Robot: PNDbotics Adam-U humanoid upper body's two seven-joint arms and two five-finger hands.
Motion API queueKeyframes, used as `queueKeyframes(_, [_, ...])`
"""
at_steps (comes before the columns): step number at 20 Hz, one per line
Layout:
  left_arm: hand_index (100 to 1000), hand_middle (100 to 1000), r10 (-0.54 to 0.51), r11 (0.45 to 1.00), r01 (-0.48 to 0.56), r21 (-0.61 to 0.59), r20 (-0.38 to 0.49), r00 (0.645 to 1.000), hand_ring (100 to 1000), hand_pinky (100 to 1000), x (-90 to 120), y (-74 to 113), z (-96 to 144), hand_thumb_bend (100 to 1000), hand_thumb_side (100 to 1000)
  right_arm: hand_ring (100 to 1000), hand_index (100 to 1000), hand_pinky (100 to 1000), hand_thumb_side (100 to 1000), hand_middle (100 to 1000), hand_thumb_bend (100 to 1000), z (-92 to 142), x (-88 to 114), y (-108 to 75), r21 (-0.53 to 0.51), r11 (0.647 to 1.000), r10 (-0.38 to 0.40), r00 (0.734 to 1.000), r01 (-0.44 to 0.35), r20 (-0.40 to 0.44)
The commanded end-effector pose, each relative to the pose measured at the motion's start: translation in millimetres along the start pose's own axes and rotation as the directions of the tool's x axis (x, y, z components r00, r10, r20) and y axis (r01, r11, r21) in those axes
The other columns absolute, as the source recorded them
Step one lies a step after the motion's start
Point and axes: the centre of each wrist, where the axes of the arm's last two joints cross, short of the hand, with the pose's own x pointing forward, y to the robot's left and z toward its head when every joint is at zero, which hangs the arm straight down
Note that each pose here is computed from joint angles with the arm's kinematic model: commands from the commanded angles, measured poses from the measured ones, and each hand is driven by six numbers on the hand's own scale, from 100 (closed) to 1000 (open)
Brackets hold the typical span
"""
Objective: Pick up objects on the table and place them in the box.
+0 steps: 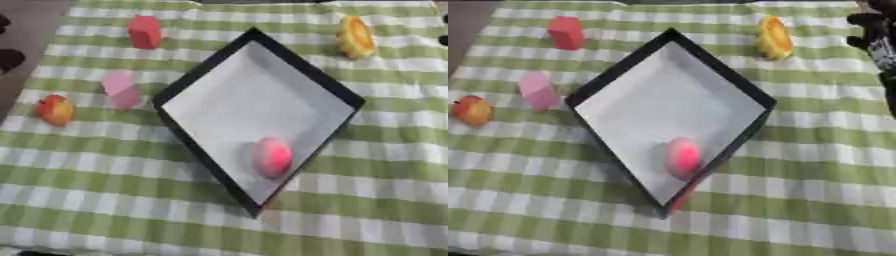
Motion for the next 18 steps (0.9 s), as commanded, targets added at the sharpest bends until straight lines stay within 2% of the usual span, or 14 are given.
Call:
queueKeyframes(1, [906, 798, -0.082, 0.994, 0.079, -0.075, -0.035, 0.996, 803, 807, 2.1, 7.5, 4.8, 457, 762, 962, 927, 874, 608, 766, 100, -4.3, 7.3, -6.6, 0.021, 0.999, 0.036, 0.999, -0.036, 0.018])
queueKeyframes(5, [910, 804, -0.117, 0.987, 0.108, -0.118, -0.079, 0.99, 808, 811, 0.2, 3.7, 2.3, 492, 724, 962, 926, 874, 609, 766, 100, -4.4, 6.9, -5.8, 0.028, 0.999, 0.037, 0.999, -0.037, 0.016])
queueKeyframes(8, [912, 804, -0.126, 0.987, 0.111, -0.118, -0.128, 0.984, 807, 810, -6.5, 0.8, -0.7, 532, 654, 962, 926, 874, 610, 766, 100, -4.1, 6.4, -5.4, 0.031, 0.999, 0.039, 0.999, -0.039, 0.014])
queueKeyframes(12, [903, 798, -0.134, 0.989, 0.116, -0.095, -0.21, 0.968, 804, 805, -22.0, -3.5, -7.0, 610, 534, 962, 925, 874, 612, 765, 100, -3.2, 5.3, -4.7, 0.035, 0.999, 0.041, 0.999, -0.041, 0.01])
queueKeyframes(16, [884, 787, -0.129, 0.991, 0.111, -0.078, -0.271, 0.954, 797, 797, -40.2, -8.3, -17.1, 626, 441, 962, 923, 874, 614, 765, 100, -2.6, 4.3, -3.7, 0.037, 0.999, 0.04, 0.999, -0.04, 0.006])
queueKeyframes(18, [876, 781, -0.116, 0.992, 0.097, -0.079, -0.291, 0.95, 792, 792, -48.6, -10.6, -23.9, 623, 422, 962, 923, 874, 614, 765, 100, -2.3, 3.9, -3.3, 0.038, 0.998, 0.039, 0.999, -0.04, 0.005])
